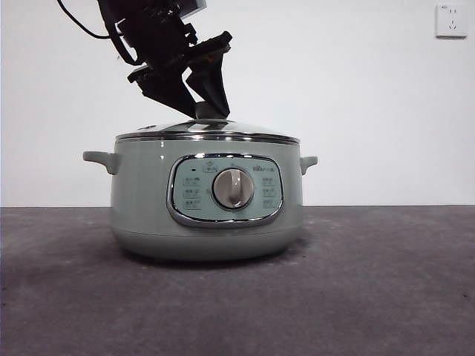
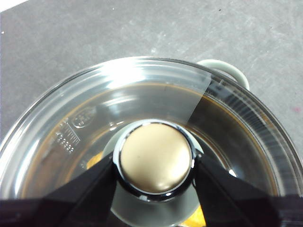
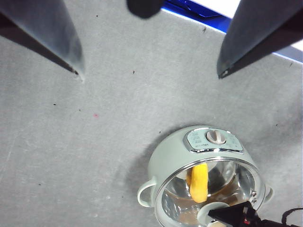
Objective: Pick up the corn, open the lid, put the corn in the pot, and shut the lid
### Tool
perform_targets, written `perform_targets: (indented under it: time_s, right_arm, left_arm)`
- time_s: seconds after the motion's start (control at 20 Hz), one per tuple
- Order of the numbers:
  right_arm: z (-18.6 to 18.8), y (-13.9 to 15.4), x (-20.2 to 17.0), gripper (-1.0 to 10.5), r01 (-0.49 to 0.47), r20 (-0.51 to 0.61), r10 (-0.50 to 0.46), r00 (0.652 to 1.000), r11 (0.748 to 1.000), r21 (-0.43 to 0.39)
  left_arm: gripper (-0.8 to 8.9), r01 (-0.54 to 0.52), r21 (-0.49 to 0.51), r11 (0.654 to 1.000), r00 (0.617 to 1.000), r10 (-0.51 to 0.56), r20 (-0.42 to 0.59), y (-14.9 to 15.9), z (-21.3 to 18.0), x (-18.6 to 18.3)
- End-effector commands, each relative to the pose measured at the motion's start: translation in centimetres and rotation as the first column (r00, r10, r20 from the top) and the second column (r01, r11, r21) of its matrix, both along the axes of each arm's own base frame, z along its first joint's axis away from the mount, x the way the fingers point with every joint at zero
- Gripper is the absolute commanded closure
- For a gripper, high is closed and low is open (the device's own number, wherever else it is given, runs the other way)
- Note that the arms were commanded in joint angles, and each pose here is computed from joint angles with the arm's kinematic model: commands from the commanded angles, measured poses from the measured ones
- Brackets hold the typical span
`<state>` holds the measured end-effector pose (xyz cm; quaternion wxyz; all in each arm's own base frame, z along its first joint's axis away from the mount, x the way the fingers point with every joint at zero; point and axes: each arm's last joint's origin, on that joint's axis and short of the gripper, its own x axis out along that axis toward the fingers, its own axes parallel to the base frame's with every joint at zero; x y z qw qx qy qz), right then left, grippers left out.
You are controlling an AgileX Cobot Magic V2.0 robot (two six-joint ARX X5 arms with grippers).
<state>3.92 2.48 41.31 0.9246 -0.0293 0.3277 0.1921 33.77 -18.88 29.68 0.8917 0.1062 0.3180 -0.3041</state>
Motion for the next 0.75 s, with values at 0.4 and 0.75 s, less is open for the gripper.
perform_targets:
  time_s: [0.4, 0.75]
  right_arm:
    - [-0.3, -0.1, -0.1, 4.8, -0.009, -0.014, 0.009, 1.000, 0.999, -0.030]
    - [-0.3, -0.1, -0.1, 4.8, -0.017, -0.011, 0.016, 1.000, 0.999, -0.038]
  left_arm:
    - [4.96, 0.021, 0.057, 0.998, 0.981, -0.010, -0.193, 0.2, -3.0, -0.4]
    - [4.27, 0.011, 0.005, 1.000, 0.995, -0.010, -0.094, 1.4, 1.1, -2.1]
